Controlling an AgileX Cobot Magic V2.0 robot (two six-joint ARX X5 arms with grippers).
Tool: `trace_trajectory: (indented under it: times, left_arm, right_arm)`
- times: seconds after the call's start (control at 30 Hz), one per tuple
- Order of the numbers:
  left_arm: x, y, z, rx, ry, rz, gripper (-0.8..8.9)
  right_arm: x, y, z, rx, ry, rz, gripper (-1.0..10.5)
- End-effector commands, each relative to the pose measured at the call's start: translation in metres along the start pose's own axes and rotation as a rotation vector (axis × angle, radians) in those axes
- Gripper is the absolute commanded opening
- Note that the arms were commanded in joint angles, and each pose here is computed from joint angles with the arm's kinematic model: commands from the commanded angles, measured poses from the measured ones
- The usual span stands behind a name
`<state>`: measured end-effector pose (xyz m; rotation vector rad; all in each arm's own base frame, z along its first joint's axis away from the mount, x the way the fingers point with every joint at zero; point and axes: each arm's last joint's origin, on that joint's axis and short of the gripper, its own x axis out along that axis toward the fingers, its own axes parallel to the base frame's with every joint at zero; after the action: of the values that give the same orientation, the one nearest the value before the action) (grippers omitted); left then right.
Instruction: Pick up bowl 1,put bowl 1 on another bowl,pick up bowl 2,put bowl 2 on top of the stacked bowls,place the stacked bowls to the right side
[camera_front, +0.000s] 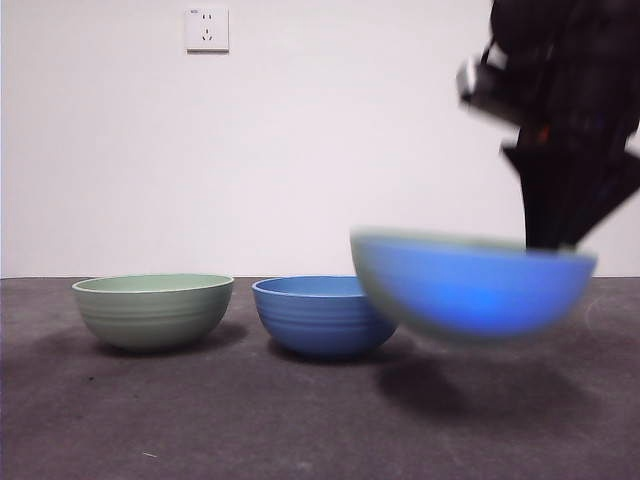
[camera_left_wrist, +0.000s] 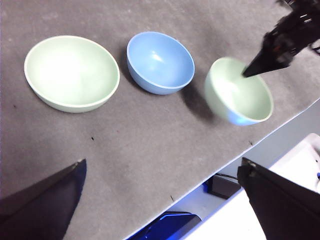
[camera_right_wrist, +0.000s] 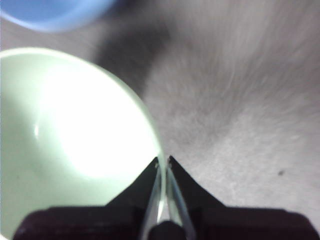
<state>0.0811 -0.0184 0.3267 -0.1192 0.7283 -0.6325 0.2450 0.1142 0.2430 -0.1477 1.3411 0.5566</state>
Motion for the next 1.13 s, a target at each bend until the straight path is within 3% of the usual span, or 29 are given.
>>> trace_trajectory:
  times: [0.03, 0.17, 0.33, 0.83, 0.93, 1.13]
  left_arm:
    - [0.000, 0.000, 0.002, 0.015, -0.020, -0.002, 5.34]
    - [0.001, 0.001, 0.003, 0.010, -0.020, -0.002, 5.34]
    - [0.007, 0.005, 0.007, -0.006, 0.004, -0.005, 5.34]
    - [0.014, 0.011, 0.012, -0.024, 0.031, -0.009, 5.34]
    - [0.014, 0.011, 0.012, -0.024, 0.031, -0.009, 5.34]
    - [0.016, 0.012, 0.012, -0.031, 0.040, -0.009, 5.34]
  right_arm:
    - [-0.023, 0.006, -0.004, -0.023, -0.084, -0.004, -0.1]
    - [-0.053, 0.012, 0.005, -0.034, -0.183, -0.056, -0.1]
    - [-0.058, 0.012, 0.030, -0.038, -0.211, -0.079, -0.1]
    - [-0.006, 0.012, 0.112, -0.063, -0.152, -0.075, -0.1]
    - [0.012, 0.015, 0.121, -0.082, -0.136, -0.113, -0.1]
    - [0.041, 0.020, 0.129, -0.106, -0.111, -0.106, -0.1]
